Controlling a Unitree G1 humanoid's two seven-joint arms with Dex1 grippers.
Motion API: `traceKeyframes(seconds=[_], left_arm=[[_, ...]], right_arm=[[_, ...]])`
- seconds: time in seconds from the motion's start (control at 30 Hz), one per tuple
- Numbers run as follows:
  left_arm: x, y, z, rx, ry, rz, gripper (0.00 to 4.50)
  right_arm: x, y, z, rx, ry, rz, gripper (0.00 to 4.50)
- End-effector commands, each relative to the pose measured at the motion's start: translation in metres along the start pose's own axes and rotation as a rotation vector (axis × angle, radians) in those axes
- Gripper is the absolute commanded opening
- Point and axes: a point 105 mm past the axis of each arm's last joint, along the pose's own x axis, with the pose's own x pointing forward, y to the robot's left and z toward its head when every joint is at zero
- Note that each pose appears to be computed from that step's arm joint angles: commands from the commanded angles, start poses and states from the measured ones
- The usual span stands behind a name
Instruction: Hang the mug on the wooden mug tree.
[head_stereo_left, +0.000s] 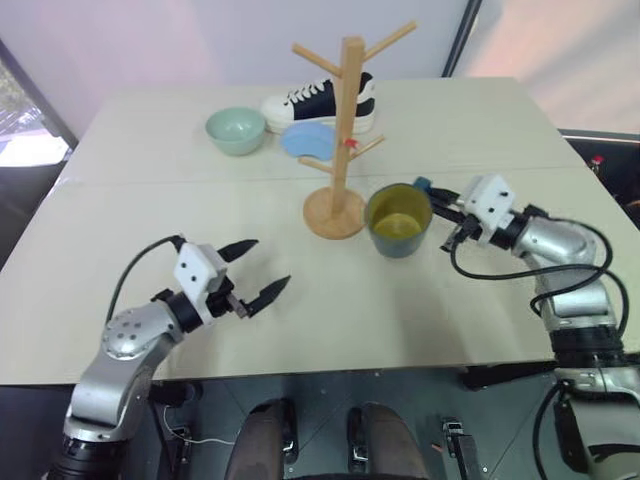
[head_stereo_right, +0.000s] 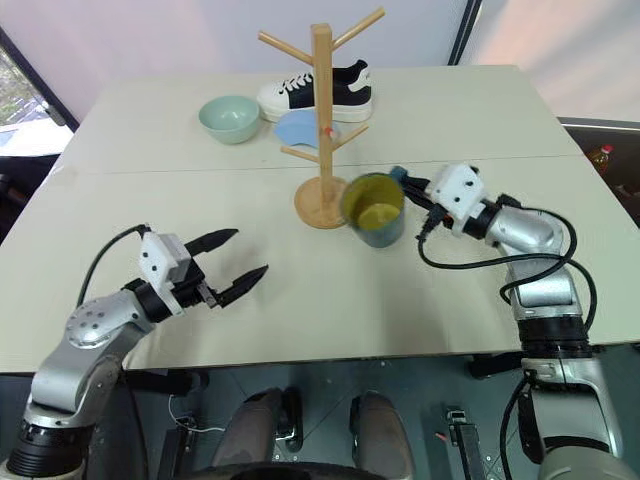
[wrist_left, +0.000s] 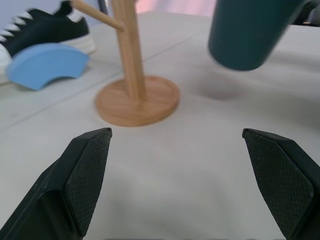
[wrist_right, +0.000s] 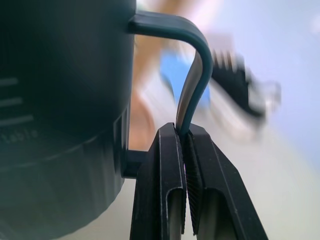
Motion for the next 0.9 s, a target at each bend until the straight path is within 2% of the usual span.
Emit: traceKeyframes(seconds=[0.03, 0.13, 0.27, 0.43, 0.9], left_arm=[[-0.003, 0.012, 0.018, 0.059, -0.04, 0.001, 4.5], [-0.003, 0.015, 0.032, 0.078, -0.068, -0.022, 4.5], [-0.003, 0.013, 0.049, 0.073, -0.103, -0.061, 4.5], [-0.005, 0.002, 0.07, 0.034, -0.15, -0.124, 4.5], [-0.004, 0.004, 0.086, 0.036, -0.193, -0.113, 4.5]], right_arm=[[0.01, -0.005, 0.039, -0.084, 0.015, -0.005, 0.03], [0.021, -0.014, 0.057, -0.096, 0.025, -0.036, 0.03], [0.031, -0.022, 0.059, -0.102, 0.088, -0.06, 0.03], [0.039, -0.027, 0.063, -0.083, 0.104, -0.075, 0.03], [0.06, -0.031, 0.054, -0.075, 0.127, -0.087, 0.03]])
